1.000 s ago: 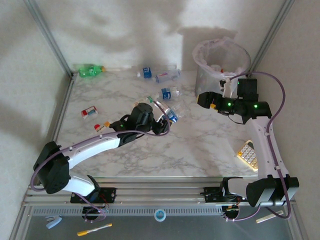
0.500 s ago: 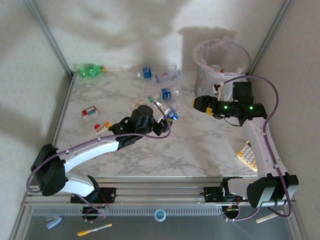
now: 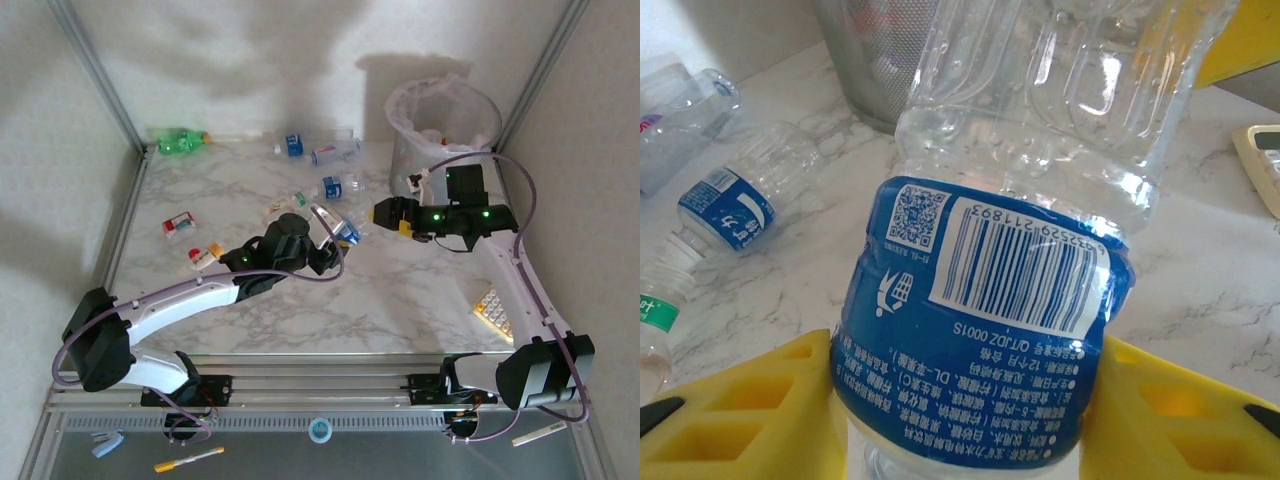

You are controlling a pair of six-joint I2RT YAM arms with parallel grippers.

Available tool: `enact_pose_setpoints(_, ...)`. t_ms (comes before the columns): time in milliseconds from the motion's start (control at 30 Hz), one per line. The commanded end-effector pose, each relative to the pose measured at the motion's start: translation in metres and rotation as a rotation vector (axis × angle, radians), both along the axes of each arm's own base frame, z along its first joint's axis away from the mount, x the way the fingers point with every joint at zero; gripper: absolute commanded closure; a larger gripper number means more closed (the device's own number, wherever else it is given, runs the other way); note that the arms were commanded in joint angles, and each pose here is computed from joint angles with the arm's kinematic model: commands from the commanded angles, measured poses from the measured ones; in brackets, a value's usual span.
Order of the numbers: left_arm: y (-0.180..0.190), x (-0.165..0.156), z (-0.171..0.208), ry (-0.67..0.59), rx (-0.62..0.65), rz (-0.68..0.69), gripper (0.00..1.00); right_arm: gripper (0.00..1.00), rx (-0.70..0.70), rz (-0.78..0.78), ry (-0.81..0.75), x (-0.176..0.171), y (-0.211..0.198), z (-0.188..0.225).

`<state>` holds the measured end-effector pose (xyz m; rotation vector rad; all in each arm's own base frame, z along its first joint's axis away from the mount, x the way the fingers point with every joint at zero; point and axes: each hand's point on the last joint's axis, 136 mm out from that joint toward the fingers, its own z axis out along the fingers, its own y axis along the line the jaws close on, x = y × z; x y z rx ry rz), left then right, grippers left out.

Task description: Throw the plastic bottles in the bin

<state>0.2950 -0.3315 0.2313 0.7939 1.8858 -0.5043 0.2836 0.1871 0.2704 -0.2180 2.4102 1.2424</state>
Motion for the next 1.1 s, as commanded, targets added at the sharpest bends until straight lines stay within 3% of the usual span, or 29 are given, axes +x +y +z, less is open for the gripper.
enact_pose_setpoints(0, -0.007, -0.002, 0.027, -0.061, -0.053, -0.02, 0.62, 0.02, 0.022, 0.031, 0.019, -0.001, 0.009, -0.005)
enact_pose_setpoints(400, -0.027, -0.012, 0.029, -0.087, -0.05, -0.053, 0.62, 0.14, 0.037, 0.051, 0.069, 0.003, 0.024, -0.016)
enact_pose_setpoints(900, -0.031, -0.011, 0.033, -0.14, -0.041, -0.022, 0.57, 0.48, 0.076, 0.08, 0.081, -0.004, 0.031, -0.007)
enact_pose_setpoints(1000, -0.03, -0.01, 0.032, -0.134, -0.042, -0.015, 0.5, 0.53, 0.076, 0.083, 0.076, -0.005, 0.031, -0.005)
enact_pose_setpoints(1067, -0.031, -0.009, 0.029, -0.119, -0.035, -0.011, 0.37, 0.56, 0.073, 0.084, 0.076, -0.005, 0.031, -0.006)
